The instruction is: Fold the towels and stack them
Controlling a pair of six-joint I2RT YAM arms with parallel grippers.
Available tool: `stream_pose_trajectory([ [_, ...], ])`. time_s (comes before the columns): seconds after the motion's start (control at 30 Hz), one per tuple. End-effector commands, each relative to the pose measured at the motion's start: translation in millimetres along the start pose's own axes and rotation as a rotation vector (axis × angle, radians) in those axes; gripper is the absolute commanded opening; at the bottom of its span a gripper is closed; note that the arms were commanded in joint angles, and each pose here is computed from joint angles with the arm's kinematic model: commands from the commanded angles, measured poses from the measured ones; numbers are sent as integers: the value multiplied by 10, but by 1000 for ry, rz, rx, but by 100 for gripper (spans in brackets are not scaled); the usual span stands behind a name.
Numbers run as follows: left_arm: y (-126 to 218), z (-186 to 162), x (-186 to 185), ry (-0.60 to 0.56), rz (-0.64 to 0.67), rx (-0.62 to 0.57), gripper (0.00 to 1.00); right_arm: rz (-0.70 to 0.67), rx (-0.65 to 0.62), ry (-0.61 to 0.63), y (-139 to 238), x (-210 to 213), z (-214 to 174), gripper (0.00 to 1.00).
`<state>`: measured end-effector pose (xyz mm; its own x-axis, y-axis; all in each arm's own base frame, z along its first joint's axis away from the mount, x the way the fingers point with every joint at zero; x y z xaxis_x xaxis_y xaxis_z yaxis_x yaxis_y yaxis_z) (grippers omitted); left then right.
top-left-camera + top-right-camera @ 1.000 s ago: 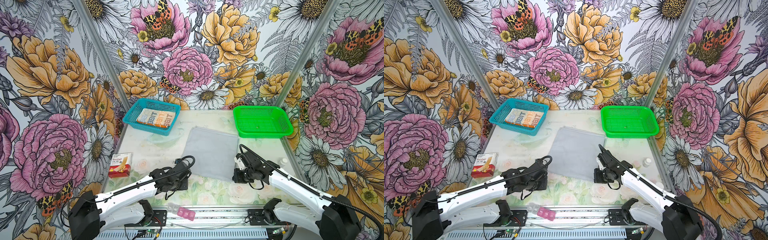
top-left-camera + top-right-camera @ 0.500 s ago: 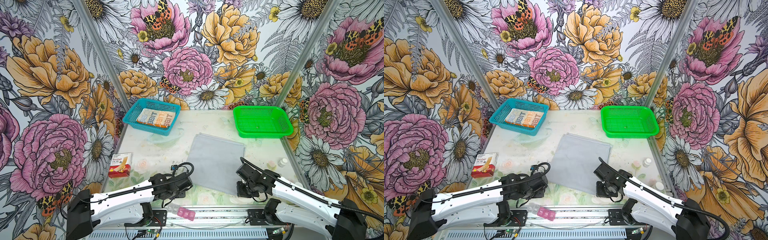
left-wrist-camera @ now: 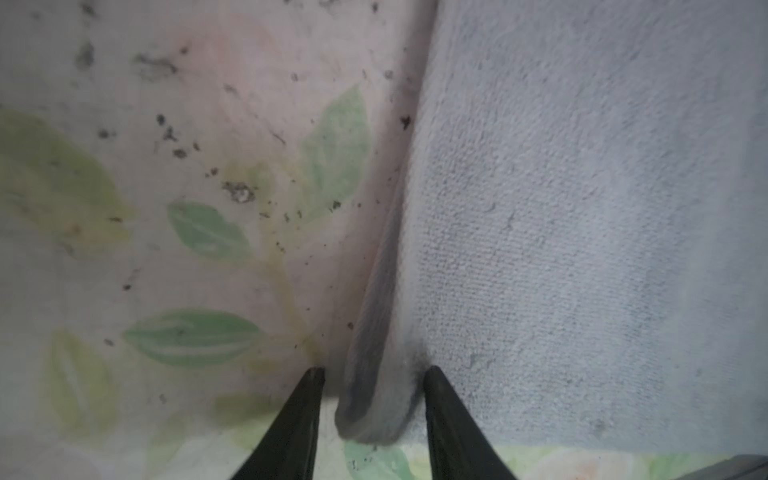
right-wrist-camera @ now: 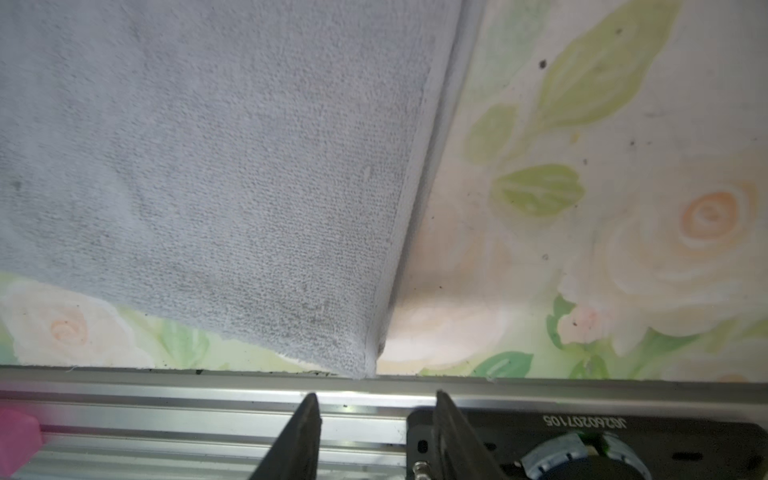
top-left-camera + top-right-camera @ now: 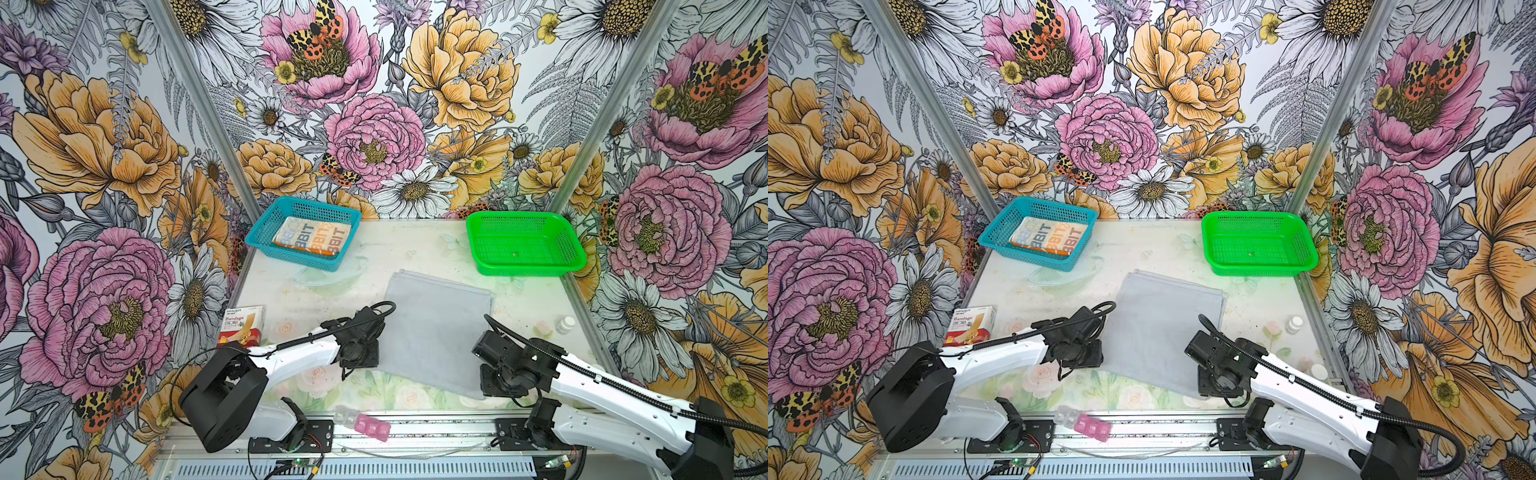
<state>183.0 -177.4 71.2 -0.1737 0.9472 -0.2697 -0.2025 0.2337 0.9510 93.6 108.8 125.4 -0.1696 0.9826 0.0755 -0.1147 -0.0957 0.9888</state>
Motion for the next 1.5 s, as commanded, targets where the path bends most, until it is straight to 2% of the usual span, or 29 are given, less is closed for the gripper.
stream_pose_trajectory([
  [0.0,-12,57,-133,-40,-42,-25,40,5,-130,13,281,29,189,52],
  [0.03,-16,45,-127,-42,-38,-23,35,9,-161,20,357,38,246,54],
  [0.1,-9,12,-82,-33,-25,-17,15,22,-212,26,512,29,380,58],
  [0.13,-2,-14,-44,-28,-15,-13,9,29,-232,26,585,21,449,58],
  [0.27,105,-157,201,27,50,-37,5,-9,-297,6,818,-161,788,60],
  [0.4,276,-393,332,73,28,-50,3,-25,-330,21,923,-249,1117,62],
  [0.57,401,-676,454,115,8,-37,9,11,-318,59,779,-209,1467,62],
  [0.63,444,-696,465,122,3,-49,22,35,-326,74,679,-185,1606,63],
  [0.67,475,-670,441,120,-7,-66,36,51,-331,77,614,-180,1686,63],
  [0.7,531,-601,391,106,-20,-108,47,70,-338,88,547,-172,1772,63],
  [0.8,756,-234,242,52,-15,-287,65,99,-348,106,360,-185,2033,61],
  [0.87,841,97,187,43,-1,-349,68,113,-359,117,256,-197,2212,58],
  [0.93,853,449,143,35,-24,-366,66,114,-360,119,148,-239,2370,54],
  [1.03,751,921,68,47,-104,-347,52,106,-356,117,6,-311,2542,53],
  [1.17,489,1380,-65,17,-83,-304,43,97,-363,98,-140,-419,2641,53],
  [1.47,54,1952,-369,1,-60,-335,40,143,-335,79,-367,-554,2728,54],
])
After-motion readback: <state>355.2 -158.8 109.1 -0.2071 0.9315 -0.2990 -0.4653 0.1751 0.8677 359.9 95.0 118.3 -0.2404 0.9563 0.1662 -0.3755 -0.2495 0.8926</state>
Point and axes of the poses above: each gripper's point midway between its finger pads, its own y axis back along the fingers, its own x axis along the line the jaws close on, z = x × y, the point moved 5 cm from there along y, back along the fingers, and after that the axes turned 12 degrees about y, right-handed, at the moved point
